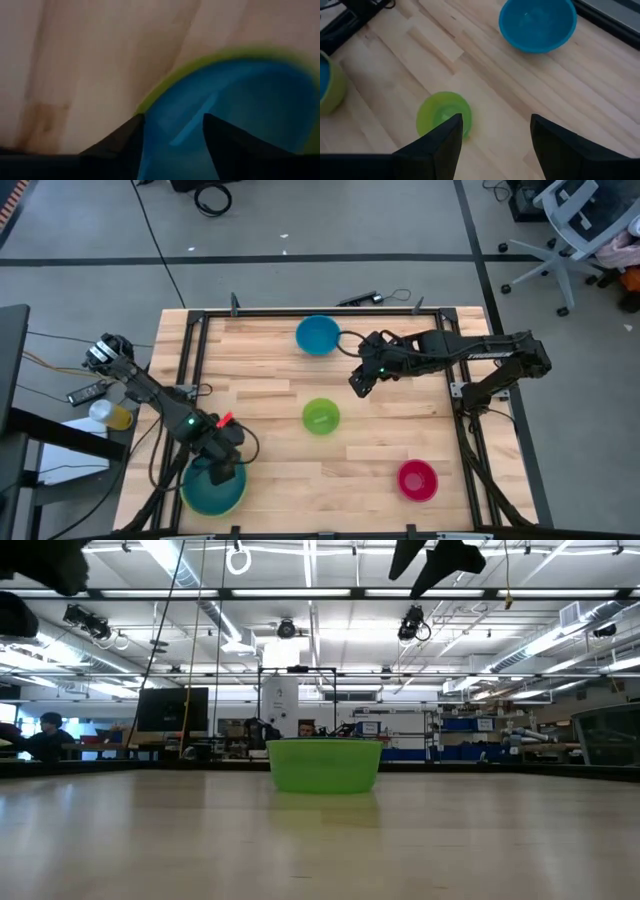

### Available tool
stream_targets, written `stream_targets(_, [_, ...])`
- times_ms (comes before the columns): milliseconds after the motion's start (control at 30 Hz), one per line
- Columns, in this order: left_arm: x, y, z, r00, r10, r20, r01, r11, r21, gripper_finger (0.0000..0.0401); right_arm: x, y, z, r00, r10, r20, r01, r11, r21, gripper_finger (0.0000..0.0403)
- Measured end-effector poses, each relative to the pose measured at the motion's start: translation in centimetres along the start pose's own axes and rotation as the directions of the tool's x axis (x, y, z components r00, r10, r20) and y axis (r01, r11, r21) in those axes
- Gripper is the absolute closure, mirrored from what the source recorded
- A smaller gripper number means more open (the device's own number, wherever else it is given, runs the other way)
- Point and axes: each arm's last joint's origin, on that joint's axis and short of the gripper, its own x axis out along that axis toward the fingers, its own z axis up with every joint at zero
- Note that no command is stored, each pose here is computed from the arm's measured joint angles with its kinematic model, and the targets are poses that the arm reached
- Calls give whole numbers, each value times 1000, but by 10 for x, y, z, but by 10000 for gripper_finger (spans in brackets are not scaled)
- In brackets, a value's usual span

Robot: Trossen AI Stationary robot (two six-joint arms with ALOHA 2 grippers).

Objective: Nest bowls inside each other
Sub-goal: Stack the light blue bowl on top of the green bowl, then stack the blue bowl on top of the light blue bowl

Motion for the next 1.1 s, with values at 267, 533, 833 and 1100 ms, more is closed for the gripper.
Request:
stream_targets(267, [-36,5,2,995,51,87,-49,998,-27,216,-7,-5,-1,1000,-2,-10,2,1000,6,167])
stream_targets(533, [-15,15,-2,994,61,87,-54,995,-84,254,-7,-6,-1,1000,-3,-9,3,1000,6,167])
stream_targets(833, [-5,16,-1,997,63,43,-57,991,-121,259,-7,-7,-1,1000,-12,-11,12,1000,-5,167])
stream_targets(1100, [-33,11,-1,998,11,68,-4,994,-110,259,-6,-9,1,1000,-22,-16,22,1000,-13,167])
